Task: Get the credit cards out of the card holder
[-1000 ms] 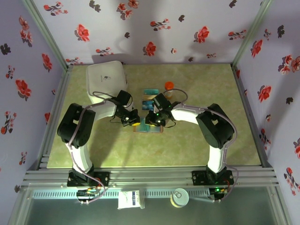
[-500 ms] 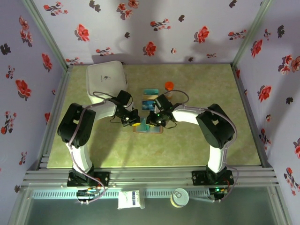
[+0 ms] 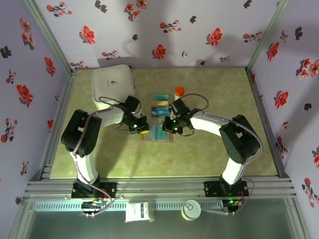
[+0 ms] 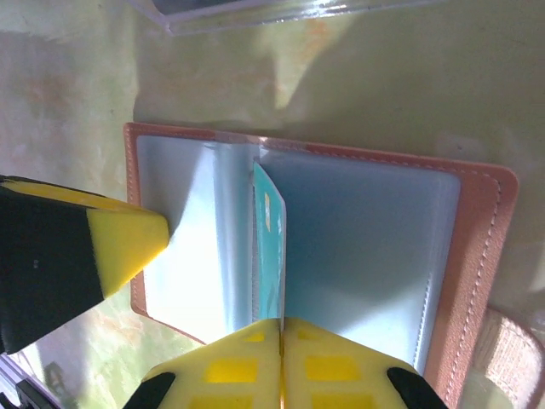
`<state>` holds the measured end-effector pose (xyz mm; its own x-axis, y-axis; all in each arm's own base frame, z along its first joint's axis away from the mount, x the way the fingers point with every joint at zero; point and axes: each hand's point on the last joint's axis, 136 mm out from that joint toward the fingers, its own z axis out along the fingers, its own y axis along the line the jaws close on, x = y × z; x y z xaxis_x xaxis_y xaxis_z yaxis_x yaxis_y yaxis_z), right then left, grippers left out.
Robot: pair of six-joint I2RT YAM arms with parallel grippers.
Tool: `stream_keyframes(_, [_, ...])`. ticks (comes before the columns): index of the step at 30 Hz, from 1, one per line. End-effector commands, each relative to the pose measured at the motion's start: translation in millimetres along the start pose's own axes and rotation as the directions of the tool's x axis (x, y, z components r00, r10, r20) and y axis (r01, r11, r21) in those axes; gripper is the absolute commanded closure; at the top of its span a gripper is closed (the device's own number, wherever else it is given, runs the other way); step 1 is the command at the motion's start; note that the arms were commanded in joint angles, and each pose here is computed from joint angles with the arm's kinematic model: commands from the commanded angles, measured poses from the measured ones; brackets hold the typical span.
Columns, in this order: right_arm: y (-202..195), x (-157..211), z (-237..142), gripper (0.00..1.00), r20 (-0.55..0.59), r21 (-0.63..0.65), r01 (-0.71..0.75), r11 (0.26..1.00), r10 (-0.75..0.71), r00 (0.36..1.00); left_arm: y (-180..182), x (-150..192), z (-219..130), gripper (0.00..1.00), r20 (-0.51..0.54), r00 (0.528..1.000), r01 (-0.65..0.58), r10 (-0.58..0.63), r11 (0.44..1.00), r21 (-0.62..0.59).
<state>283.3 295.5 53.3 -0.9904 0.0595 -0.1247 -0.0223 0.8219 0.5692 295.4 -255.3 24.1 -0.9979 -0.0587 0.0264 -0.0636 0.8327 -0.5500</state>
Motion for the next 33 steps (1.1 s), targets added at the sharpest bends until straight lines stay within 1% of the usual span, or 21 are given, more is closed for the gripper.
stream_keyframes(1, [-8, 1, 0, 0.93, -0.011, 0.054, 0.002, 0.999, -0.002, 1.000, 7, 8, 3, 1.00, -0.031, 1.000, -0.005, 0.003, 0.999, -0.048])
stream_keyframes(8, [-3, -2, 2, 0.93, -0.010, 0.045, 0.007, 0.999, -0.007, 1.000, -7, 11, 15, 1.00, -0.052, 0.999, -0.017, 0.017, 1.000, -0.005])
stream_keyframes(10, [0, -4, -2, 0.93, -0.001, 0.042, 0.015, 0.999, -0.015, 1.000, -8, 9, 12, 1.00, -0.034, 0.999, -0.019, 0.019, 1.000, -0.008])
stream_keyframes(13, [10, -8, -15, 0.93, 0.017, 0.034, 0.053, 0.998, -0.054, 0.998, -10, 1, -3, 1.00, 0.016, 0.999, -0.029, 0.029, 0.999, -0.017])
stream_keyframes(17, [21, -16, -41, 0.95, 0.031, 0.054, 0.176, 0.983, -0.177, 0.984, -12, -9, -25, 1.00, 0.076, 0.997, -0.030, 0.030, 1.000, -0.003])
stream_keyframes(20, [23, -21, -60, 0.95, 0.014, 0.094, 0.317, 0.944, -0.319, 0.948, -13, -13, -40, 1.00, 0.114, 0.993, -0.031, 0.030, 0.999, 0.011])
stream_keyframes(22, [24, -27, -70, 0.95, 0.000, 0.119, 0.430, 0.895, -0.433, 0.901, -14, -16, -47, 1.00, 0.136, 0.990, -0.035, 0.031, 0.999, 0.021])
stream_keyframes(25, [24, -41, -84, 0.97, -0.036, 0.174, 0.625, 0.761, -0.630, 0.776, -11, -18, -54, 1.00, 0.160, 0.987, -0.035, 0.030, 0.999, 0.028])
stream_keyframes(27, [25, -52, -91, 0.98, -0.076, 0.189, 0.751, 0.633, -0.753, 0.653, -8, -18, -58, 1.00, 0.172, 0.985, -0.029, 0.023, 0.999, 0.032])
stream_keyframes(28, [25, -58, -94, 0.98, -0.093, 0.194, 0.789, 0.583, -0.790, 0.606, -7, -17, -59, 1.00, 0.177, 0.984, -0.029, 0.023, 0.999, 0.033])
stream_keyframes(29, [26, -67, -97, 0.98, -0.109, 0.201, 0.834, 0.514, -0.835, 0.540, -5, -16, -61, 1.00, 0.182, 0.983, -0.026, 0.019, 0.999, 0.036])
stream_keyframes(33, [29, -100, -102, 1.00, -0.189, 0.202, 0.947, 0.248, -0.939, 0.286, 2, -13, -66, 0.98, 0.201, 0.979, -0.017, 0.008, 0.999, 0.042])
